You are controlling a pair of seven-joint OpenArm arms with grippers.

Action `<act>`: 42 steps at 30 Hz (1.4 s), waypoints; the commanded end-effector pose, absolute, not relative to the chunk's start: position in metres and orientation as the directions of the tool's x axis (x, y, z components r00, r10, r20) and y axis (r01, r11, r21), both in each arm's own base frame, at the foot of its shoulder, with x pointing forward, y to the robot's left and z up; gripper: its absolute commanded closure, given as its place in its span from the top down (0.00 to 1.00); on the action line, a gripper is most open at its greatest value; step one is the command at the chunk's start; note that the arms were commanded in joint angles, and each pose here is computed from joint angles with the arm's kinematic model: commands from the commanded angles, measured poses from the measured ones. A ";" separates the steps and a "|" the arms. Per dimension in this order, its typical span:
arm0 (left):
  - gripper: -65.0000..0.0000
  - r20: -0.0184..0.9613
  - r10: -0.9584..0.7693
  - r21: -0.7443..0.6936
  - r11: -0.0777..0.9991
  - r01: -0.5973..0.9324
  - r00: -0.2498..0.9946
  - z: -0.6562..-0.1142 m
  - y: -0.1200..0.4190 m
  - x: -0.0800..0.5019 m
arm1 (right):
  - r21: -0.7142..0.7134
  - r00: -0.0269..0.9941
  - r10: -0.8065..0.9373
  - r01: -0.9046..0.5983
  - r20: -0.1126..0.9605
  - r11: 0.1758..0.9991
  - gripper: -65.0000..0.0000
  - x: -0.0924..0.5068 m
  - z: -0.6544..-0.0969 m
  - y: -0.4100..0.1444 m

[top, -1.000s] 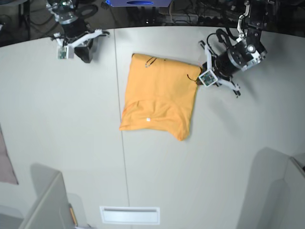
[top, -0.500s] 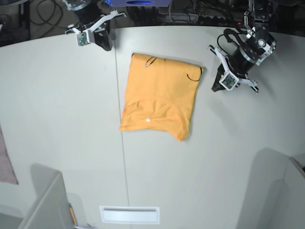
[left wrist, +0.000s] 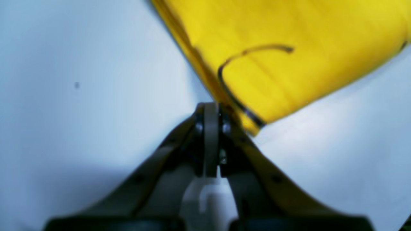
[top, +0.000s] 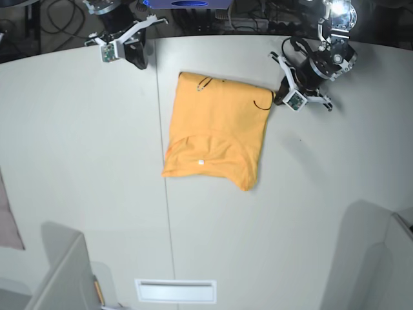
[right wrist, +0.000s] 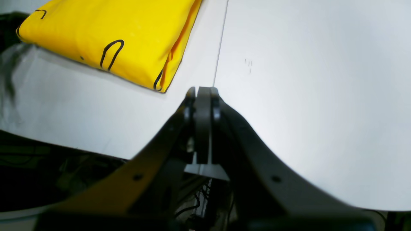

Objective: Fold the T-shirt properly

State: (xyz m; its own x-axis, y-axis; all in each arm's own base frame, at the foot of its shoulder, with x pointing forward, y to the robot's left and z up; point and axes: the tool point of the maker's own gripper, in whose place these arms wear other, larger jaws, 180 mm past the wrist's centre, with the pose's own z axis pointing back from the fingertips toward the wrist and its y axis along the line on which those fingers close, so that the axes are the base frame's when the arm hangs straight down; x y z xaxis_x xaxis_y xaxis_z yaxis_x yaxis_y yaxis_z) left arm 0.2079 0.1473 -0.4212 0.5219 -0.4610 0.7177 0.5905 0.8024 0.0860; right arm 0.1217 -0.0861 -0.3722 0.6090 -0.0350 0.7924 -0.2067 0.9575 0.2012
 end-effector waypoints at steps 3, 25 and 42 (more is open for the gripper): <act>0.00 0.759 -0.419 0.074 0.816 0.573 0.499 -0.411 0.139 0.213 | 0.205 0.589 -0.042 -0.213 0.807 0.955 0.00 0.123 -0.365 -0.086; 0.00 0.767 -0.408 0.109 0.844 0.525 0.496 -0.395 0.161 0.209 | 0.203 0.610 -0.037 -0.206 0.791 0.957 0.00 0.115 -0.372 -0.088; 0.00 0.505 -0.539 -0.042 0.765 0.643 0.674 -0.400 0.168 0.022 | 0.177 0.861 -0.004 -0.100 0.509 0.979 0.00 -0.018 -0.393 -0.121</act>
State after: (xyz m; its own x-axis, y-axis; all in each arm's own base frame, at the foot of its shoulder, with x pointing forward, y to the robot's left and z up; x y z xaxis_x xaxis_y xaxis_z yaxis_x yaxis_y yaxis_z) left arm 0.0170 0.1690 -0.4056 0.6859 -0.5434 0.4840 0.6415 0.7655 -0.0496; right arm -0.0182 -0.1217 -0.3982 0.8671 -0.0001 0.4982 -0.0979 0.9805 0.1706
